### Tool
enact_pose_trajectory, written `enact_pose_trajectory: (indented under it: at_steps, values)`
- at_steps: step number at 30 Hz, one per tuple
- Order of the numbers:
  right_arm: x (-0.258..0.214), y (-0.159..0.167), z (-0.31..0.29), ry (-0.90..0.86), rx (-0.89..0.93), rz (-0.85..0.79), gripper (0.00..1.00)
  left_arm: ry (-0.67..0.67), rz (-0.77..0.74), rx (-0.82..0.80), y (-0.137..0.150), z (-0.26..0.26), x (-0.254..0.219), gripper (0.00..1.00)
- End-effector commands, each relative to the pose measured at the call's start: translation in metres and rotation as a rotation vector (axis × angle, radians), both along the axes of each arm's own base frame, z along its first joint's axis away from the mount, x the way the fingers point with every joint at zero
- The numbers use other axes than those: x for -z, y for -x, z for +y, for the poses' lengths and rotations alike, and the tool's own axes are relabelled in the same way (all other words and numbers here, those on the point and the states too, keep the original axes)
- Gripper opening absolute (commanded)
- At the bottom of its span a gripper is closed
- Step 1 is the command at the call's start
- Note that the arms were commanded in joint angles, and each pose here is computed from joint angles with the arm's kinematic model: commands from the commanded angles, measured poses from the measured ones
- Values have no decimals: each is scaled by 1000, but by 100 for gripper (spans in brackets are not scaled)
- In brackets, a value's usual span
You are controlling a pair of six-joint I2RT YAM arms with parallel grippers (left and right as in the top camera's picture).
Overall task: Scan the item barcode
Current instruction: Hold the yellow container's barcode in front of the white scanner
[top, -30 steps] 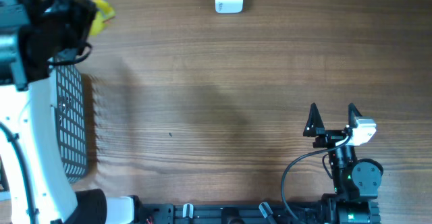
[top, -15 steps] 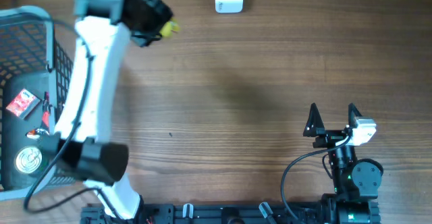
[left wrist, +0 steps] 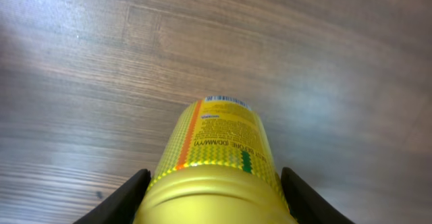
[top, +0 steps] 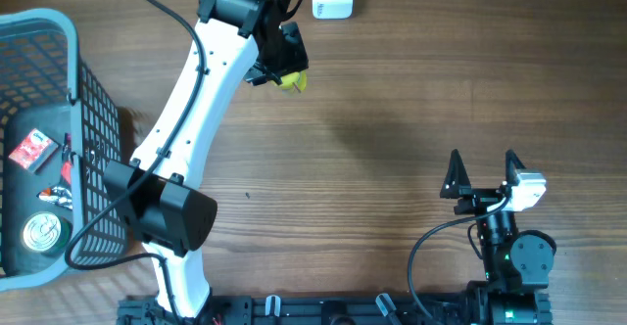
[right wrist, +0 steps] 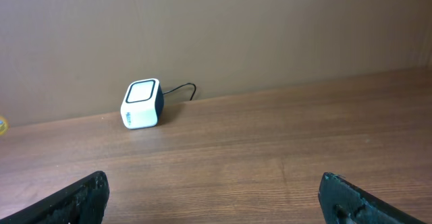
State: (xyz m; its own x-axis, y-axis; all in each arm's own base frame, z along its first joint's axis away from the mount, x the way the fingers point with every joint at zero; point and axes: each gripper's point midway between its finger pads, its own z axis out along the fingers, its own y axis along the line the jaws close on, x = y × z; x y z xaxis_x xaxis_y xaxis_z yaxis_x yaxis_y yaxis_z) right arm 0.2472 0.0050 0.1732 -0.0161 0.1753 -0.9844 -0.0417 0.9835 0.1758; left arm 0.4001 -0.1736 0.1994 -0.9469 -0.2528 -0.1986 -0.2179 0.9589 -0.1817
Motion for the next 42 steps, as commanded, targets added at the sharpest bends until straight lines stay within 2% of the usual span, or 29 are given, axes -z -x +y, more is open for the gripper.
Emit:
enact_pose_trajectory:
  at_steps: [1, 8, 11, 23, 35, 42]
  values:
    - [-1, 0, 0, -8, 3, -6, 100, -45, -33, 160, 0, 0, -5, 49]
    - [-1, 0, 0, -8, 3, -6, 100, -15, -3, 407, 11, -14, 10, 49]
    - [-1, 0, 0, -8, 3, -6, 100, 0, 5, 457, 13, -18, 20, 49]
    - [-1, 0, 0, -8, 3, -6, 100, 18, -126, 452, -27, -33, 77, 50]
    - [-1, 0, 0, -8, 3, -6, 100, 5, -57, 436, -42, -31, 137, 53]
    - [-1, 0, 0, -8, 3, -6, 100, -3, -8, 421, -42, -23, 159, 54]
